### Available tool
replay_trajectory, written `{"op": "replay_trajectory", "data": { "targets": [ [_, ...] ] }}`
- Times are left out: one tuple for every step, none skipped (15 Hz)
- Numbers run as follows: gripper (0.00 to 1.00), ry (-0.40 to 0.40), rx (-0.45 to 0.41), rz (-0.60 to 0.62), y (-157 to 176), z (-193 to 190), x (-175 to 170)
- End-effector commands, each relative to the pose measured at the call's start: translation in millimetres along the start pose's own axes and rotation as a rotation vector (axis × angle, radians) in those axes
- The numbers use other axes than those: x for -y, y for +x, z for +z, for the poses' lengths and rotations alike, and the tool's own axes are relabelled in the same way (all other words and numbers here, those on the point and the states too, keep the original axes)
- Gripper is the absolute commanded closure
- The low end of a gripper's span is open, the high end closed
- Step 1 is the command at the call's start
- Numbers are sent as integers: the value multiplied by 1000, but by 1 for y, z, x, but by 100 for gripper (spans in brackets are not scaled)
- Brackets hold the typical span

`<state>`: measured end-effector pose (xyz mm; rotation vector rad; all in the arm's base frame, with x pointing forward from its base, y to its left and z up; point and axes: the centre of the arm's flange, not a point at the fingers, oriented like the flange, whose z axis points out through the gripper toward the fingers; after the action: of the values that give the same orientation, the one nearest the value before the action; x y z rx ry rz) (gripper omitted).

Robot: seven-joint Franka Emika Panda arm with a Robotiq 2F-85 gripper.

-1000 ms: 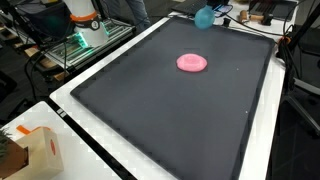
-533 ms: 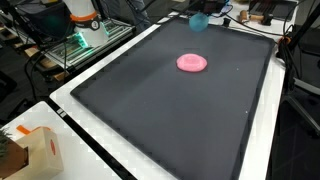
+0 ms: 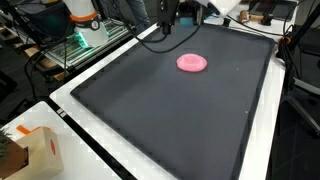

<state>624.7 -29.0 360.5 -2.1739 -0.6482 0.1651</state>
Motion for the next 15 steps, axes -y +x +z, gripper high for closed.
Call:
{"op": "replay_trajectory", "data": {
  "targets": [
    [75, 64, -47, -27, -3, 2, -29],
    [75, 61, -62, -26, -4, 5, -36],
    [75, 57, -72, -21, -6, 7, -42],
    [75, 51, -90, -14, -7, 9, -49],
    [75, 41, -105, -2, -8, 11, -56],
    [75, 33, -123, 5, -9, 12, -62],
    [75, 21, -139, 15, -9, 13, -68],
    [75, 10, -160, 24, -9, 15, -74],
    [75, -8, -178, 38, -8, 16, -80],
    [75, -18, -190, 44, -7, 18, -85],
    [75, -36, -204, 53, -6, 20, -90],
    [75, -48, -215, 60, -4, 21, -94],
    [75, -57, -219, 67, -3, 23, -99],
    [75, -67, -225, 74, -3, 25, -104],
    [75, -74, -229, 81, -2, 28, -108]
  ]
}}
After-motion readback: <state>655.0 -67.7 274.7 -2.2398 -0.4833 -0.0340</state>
